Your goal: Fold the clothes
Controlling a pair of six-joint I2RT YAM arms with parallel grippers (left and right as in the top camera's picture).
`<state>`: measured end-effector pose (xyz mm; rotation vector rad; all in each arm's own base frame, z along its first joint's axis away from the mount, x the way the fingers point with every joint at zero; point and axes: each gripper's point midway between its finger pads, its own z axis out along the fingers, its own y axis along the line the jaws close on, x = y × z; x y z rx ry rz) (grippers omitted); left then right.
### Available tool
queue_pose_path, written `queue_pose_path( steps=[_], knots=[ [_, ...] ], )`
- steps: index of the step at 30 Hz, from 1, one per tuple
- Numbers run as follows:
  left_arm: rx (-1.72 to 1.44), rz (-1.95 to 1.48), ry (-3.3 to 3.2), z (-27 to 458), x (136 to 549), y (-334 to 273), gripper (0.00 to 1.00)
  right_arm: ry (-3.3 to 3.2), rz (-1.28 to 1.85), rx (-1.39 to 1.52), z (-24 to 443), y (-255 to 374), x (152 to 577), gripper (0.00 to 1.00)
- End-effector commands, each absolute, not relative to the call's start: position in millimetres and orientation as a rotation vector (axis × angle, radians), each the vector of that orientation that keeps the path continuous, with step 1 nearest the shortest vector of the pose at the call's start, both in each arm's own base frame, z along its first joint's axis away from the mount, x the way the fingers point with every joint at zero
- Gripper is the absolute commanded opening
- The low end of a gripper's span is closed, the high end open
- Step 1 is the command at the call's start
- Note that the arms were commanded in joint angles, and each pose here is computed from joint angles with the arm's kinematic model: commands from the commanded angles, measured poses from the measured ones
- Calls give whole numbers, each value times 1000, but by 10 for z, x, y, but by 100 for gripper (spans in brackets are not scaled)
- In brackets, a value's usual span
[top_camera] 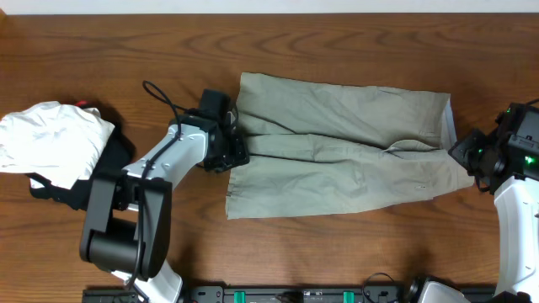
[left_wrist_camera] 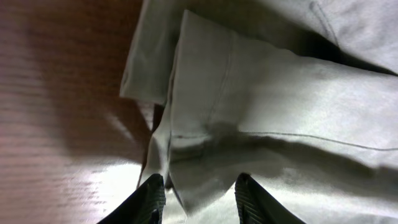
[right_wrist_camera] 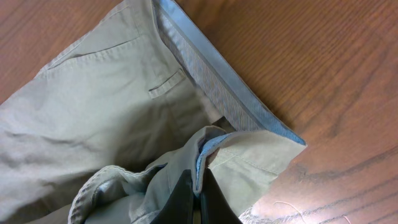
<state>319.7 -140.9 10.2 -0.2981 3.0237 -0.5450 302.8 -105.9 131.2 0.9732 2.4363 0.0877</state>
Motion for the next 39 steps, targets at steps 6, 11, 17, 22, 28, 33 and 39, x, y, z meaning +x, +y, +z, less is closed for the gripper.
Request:
queue_pose_path(
  steps=[6,11,17,22,28,33,39],
  knots=[
    [-270,-511,3084,-98,3067,-1498,24,2429,77,961,1369,-1094,3045,1],
    [-270,-512,3081,-87,3074,-1495,10,2430,77,961,1368,-1093,3043,1],
    [-247,-527,3044,40,3112,-1506,12,2430,76,961,1368,-1094,3043,1],
    [-228,-532,3001,173,3158,-1506,17,2430,76,961,1368,-1094,3043,1],
    [-227,-535,2997,191,3161,-1509,17,2430,77,961,1368,-1093,3043,1],
    [-227,-535,2997,190,3161,-1508,17,2431,76,962,1367,-1093,3041,1],
    [-236,-477,3010,109,3162,-1452,17,2431,77,962,1366,-1092,3041,1]
  ],
)
